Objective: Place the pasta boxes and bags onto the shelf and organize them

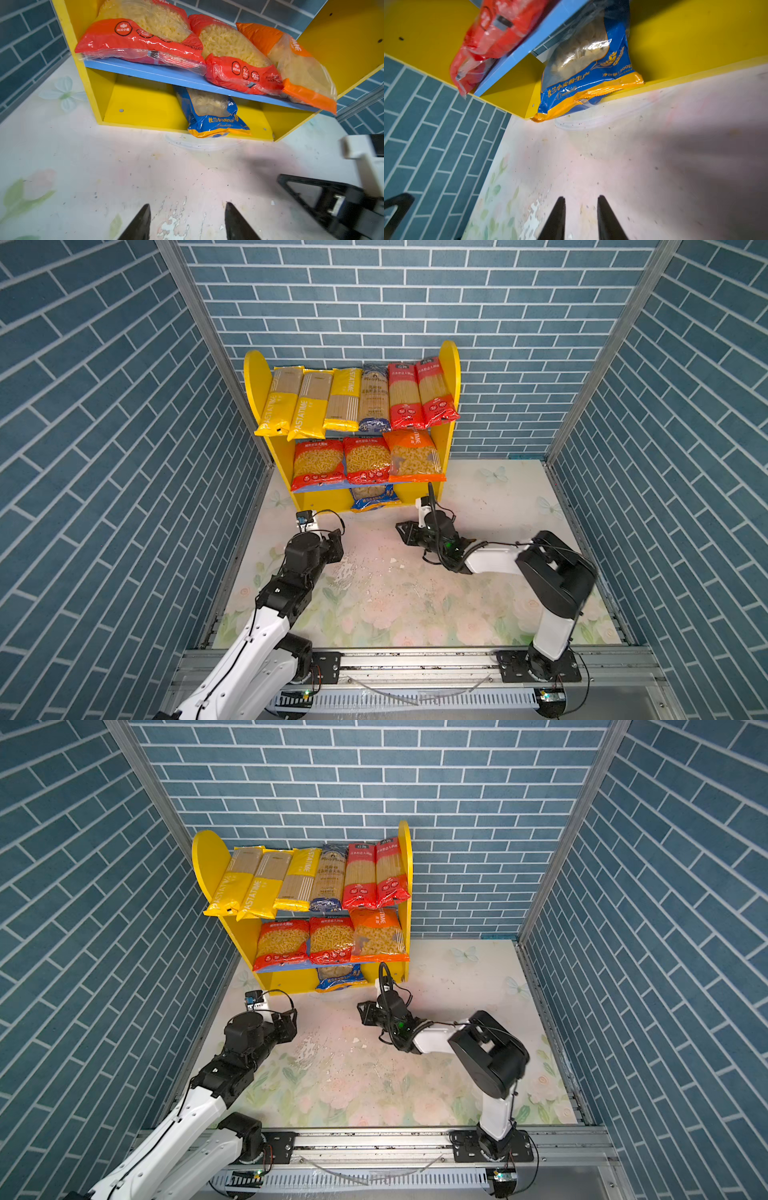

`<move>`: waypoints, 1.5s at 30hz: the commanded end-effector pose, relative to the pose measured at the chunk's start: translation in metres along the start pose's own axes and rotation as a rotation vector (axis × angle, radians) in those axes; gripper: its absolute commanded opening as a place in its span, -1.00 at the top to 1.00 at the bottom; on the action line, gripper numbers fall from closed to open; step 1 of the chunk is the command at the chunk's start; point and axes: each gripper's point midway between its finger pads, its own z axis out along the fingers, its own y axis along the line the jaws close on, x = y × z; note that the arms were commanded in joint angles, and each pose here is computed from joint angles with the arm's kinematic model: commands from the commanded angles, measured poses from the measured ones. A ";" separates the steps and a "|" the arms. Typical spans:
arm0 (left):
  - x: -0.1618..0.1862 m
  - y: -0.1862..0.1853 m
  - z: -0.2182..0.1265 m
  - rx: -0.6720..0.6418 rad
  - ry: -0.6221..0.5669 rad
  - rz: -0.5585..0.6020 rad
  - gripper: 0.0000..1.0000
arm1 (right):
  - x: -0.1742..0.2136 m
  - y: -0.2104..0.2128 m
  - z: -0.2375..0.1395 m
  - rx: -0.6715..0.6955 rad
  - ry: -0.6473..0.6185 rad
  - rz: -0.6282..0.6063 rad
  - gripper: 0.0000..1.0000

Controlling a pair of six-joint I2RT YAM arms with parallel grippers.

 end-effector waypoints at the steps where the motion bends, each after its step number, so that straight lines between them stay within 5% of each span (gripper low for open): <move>1: -0.006 0.016 -0.010 -0.100 -0.015 0.068 -0.23 | 0.005 -0.032 -0.040 0.142 0.040 -0.184 0.41; 15: -0.044 0.055 -0.007 -0.352 -0.334 0.184 -0.45 | -0.081 -0.150 -0.208 0.632 -0.216 -0.175 0.29; 20: -0.034 0.081 -0.002 -0.526 -0.331 0.252 -0.51 | -0.100 -0.186 -0.256 0.873 -0.323 -0.224 0.14; 27: -0.029 0.089 0.009 -0.577 -0.362 0.294 -0.67 | -0.124 -0.226 -0.325 1.134 -0.599 -0.172 0.02; 45: -0.008 0.121 0.068 -0.479 -0.351 0.255 -0.80 | -0.109 -0.300 -0.318 1.240 -0.636 -0.126 -0.05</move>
